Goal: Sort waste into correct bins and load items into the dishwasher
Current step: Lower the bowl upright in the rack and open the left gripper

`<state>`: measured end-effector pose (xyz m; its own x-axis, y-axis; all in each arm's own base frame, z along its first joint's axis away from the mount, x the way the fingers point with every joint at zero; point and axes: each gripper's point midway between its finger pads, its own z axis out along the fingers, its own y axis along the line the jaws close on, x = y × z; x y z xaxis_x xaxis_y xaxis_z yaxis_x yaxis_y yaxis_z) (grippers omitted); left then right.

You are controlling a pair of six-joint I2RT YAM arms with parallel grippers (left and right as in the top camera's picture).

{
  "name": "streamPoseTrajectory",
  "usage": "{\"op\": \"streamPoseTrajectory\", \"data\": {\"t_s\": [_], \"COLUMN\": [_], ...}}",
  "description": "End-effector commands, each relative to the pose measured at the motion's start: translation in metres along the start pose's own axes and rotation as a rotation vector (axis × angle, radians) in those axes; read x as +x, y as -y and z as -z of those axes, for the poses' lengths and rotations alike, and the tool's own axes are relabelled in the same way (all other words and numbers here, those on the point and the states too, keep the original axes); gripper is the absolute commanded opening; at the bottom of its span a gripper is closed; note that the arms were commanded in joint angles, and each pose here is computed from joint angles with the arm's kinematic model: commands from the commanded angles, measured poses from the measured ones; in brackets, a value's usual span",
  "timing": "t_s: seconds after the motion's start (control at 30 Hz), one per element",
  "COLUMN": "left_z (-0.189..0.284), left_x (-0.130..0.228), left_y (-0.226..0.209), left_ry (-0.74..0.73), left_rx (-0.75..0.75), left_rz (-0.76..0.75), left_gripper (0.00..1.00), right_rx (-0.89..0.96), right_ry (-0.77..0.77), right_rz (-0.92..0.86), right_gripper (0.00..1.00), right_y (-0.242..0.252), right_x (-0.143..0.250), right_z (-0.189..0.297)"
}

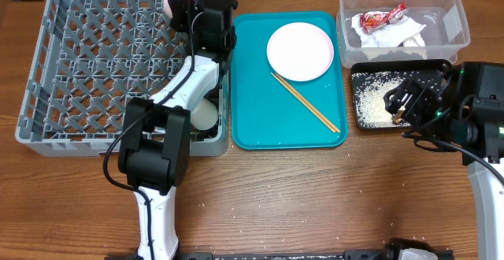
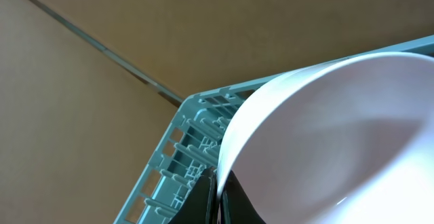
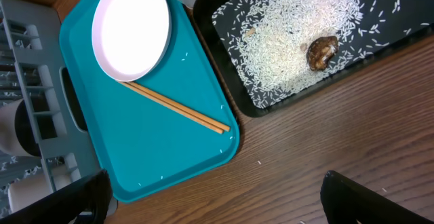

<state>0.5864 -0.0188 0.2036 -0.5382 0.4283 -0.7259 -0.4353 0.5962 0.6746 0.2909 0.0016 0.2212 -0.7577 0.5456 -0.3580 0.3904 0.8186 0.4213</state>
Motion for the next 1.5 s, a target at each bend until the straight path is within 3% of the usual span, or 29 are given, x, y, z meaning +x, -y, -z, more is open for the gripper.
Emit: {"op": "streamPoseTrajectory", "data": {"t_s": [0.0, 0.33, 0.57, 0.67, 0.87, 1.27, 1.37, 1.47], "left_z": [-0.008, -0.013, -0.012, -0.002, 0.009, 0.008, 0.013, 0.019], "left_x": [0.005, 0.025, 0.029, 0.018, 0.02, 0.021, 0.024, 0.025], "left_y": [0.01, 0.037, 0.019, 0.013, 0.026, 0.03, 0.024, 0.022], "left_ry": [0.009, -0.006, -0.044, -0.033, -0.045, -0.036, -0.067, -0.085], "left_rx": [0.032, 0.058, -0.073, -0.119, -0.091, -0.066, -0.111, -0.137], "left_rz": [-0.004, -0.134, -0.113, -0.184, -0.282, -0.27, -0.275, -0.288], "left_gripper": [0.04, 0.04, 0.04, 0.04, 0.04, 0.04, 0.14, 0.14], "right_rx": [-0.002, -0.002, -0.002, -0.002, -0.002, -0.002, -0.002, -0.002], "right_ry": [0.025, 0.025, 0.025, 0.025, 0.025, 0.025, 0.025, 0.025], "right_rz": [0.006, 0.006, 0.006, 0.006, 0.006, 0.006, 0.006, 0.006], "right_gripper": [1.0, 1.0, 1.0, 1.0, 1.0, 1.0, 1.0, 1.0], "right_y": [-0.002, -0.002, -0.002, -0.002, -0.002, -0.002, -0.002, -0.002], "right_x": [-0.006, -0.006, -0.006, -0.006, -0.006, -0.006, -0.006, -0.006], "right_z": [0.005, 0.005, 0.005, 0.005, 0.005, 0.005, 0.005, 0.005]}}
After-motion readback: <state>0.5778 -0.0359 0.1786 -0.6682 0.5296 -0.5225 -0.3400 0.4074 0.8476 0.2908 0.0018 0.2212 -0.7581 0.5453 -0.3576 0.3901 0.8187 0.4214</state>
